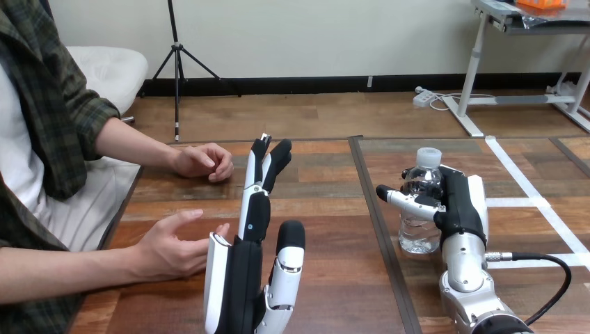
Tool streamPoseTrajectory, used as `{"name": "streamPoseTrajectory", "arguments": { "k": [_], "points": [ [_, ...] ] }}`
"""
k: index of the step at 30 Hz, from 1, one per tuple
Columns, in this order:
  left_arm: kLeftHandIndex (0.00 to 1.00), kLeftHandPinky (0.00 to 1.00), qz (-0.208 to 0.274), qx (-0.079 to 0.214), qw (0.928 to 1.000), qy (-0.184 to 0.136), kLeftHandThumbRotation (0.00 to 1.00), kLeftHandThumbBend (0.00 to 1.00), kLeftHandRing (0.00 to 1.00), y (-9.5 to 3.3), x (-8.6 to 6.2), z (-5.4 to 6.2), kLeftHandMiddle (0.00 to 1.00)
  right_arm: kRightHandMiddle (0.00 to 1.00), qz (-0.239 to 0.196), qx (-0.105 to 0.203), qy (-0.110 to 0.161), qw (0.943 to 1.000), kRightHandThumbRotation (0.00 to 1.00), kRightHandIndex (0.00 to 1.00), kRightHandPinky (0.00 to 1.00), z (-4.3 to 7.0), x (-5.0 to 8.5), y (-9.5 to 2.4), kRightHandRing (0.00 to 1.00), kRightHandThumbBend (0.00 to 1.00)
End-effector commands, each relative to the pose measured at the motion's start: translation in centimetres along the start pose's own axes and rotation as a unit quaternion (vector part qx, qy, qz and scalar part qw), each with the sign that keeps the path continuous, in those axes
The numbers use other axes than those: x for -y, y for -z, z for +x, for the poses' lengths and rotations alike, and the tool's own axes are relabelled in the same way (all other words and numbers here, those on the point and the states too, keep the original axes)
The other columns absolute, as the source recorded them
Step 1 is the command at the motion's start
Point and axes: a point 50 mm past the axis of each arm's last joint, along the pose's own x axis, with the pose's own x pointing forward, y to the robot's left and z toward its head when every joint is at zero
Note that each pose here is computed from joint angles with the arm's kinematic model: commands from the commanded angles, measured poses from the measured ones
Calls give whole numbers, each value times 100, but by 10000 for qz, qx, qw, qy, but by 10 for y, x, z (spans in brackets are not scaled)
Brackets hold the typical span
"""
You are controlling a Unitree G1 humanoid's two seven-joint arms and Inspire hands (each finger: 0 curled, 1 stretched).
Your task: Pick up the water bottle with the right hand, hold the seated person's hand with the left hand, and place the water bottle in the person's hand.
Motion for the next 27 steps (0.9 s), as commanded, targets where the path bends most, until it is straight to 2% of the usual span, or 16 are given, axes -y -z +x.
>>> {"name": "streamPoseTrajectory", "arguments": {
  "k": [1, 27],
  "points": [
    [99, 100, -56, -196, 9993, -307, 100, 30, 92, -6, 2, -10, 93, 52, 205, 370, 39, 9991, 0, 55, 42, 5, -2, -18, 47, 74],
    [97, 99, 57, -170, 9994, -310, 100, 33, 91, -5, 2, -8, 92, 52, 350, 527, 134, 9979, 0, 53, 42, 5, 2, -21, 47, 75]
  ]
}}
